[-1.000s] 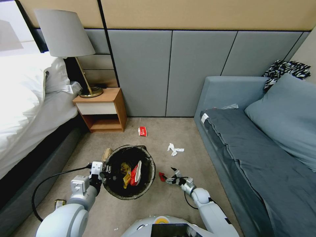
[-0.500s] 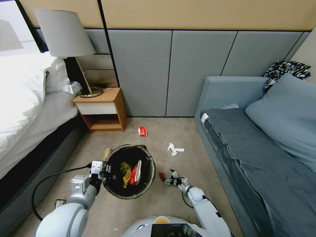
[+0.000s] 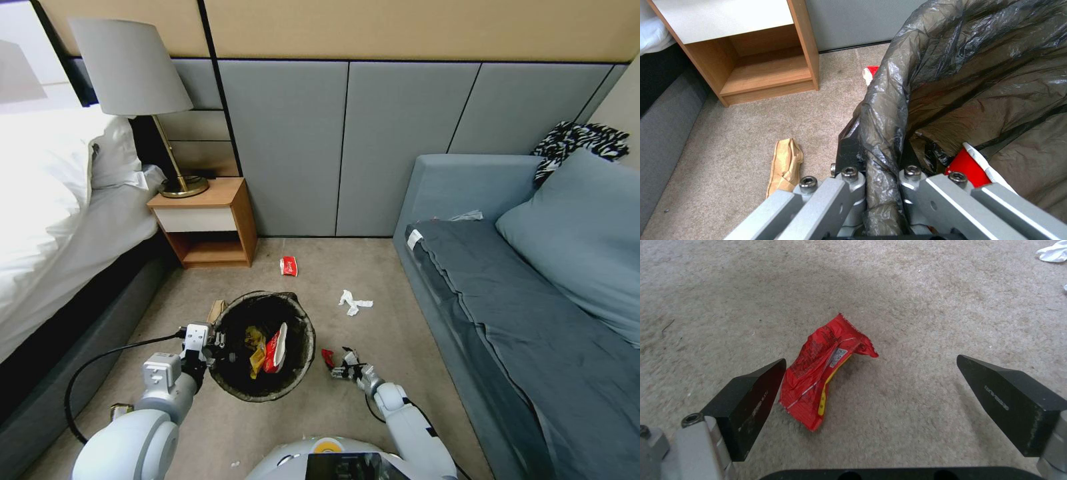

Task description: Pick up the trash bin, then pick up the garbage from the floor and place it into the trash bin.

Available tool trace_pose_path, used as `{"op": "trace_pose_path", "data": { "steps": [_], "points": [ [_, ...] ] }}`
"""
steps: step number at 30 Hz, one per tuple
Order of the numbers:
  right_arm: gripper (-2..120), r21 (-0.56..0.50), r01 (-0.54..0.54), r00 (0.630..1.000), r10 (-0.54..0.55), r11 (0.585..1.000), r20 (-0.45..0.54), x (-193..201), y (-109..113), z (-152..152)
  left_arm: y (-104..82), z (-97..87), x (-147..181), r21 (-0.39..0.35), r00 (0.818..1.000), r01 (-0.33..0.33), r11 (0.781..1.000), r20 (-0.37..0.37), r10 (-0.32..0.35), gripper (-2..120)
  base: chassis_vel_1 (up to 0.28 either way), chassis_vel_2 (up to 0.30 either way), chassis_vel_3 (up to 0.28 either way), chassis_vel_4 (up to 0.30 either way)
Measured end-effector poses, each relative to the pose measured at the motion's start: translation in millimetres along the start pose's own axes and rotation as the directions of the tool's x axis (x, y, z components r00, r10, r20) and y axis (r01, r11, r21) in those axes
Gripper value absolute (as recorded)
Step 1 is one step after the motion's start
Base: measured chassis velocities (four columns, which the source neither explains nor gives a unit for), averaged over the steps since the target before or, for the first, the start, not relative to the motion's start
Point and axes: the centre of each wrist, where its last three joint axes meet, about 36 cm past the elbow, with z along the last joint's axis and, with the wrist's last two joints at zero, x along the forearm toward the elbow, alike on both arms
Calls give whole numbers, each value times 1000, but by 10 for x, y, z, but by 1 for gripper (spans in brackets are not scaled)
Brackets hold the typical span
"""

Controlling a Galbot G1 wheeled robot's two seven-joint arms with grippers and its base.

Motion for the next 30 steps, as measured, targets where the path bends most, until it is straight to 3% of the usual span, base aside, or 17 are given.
{"op": "trace_pose_path", "data": {
  "steps": [30],
  "points": [
    [100, -32, -6, 1000, 6, 999, -10, -195, 136, 41, -3, -18, -12, -3, 1000, -5, 1000, 12, 5, 1, 0, 0, 0, 0]
  ]
}}
